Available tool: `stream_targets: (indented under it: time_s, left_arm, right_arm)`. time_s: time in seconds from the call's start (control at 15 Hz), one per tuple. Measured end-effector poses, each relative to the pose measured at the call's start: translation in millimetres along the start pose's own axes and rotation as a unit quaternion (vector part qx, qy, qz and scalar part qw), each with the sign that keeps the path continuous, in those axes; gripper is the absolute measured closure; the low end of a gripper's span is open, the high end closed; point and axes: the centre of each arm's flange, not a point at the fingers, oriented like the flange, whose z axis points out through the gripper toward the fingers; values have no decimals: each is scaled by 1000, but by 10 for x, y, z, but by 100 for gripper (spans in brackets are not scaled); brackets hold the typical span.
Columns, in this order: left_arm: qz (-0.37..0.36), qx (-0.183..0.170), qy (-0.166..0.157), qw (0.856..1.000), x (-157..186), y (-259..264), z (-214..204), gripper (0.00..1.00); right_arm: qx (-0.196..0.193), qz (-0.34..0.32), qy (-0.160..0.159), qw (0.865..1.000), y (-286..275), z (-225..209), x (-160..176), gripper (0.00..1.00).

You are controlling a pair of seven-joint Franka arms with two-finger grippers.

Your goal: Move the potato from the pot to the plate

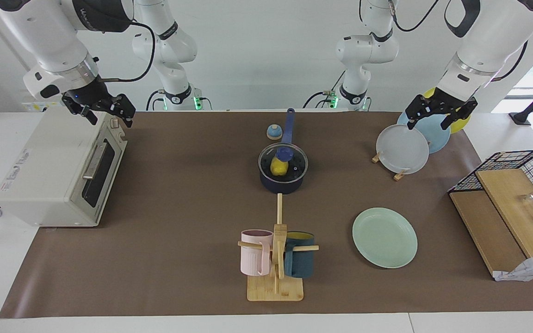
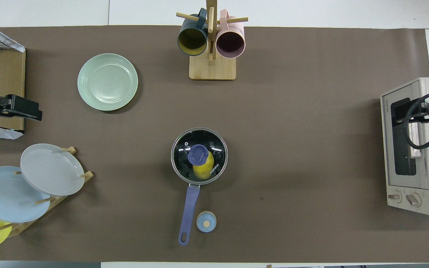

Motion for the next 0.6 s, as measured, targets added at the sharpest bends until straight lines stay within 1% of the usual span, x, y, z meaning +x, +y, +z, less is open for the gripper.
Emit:
stream_targets:
  time_s: [0.13, 0.27, 0.33, 0.47, 0.6]
  left_arm:
    - [0, 0, 0, 1000, 0, 0, 0, 0]
    - [0, 0, 0, 1000, 0, 0, 0, 0]
    - [0, 0, 0, 1000, 0, 0, 0, 0]
    - [0, 0, 0, 1000, 0, 0, 0, 0]
    - [0, 0, 0, 1000, 0, 0, 0, 0]
  right_arm:
    - [2, -31, 0, 1000, -65, 2, -4, 0]
    - [7, -58, 16, 998, -227, -20, 18, 0]
    - [10, -64, 19, 998, -309, -12, 28, 0]
    - [15, -75, 16, 997, -438, 28, 71, 0]
    - [23, -92, 14, 995, -691, 33, 143, 0]
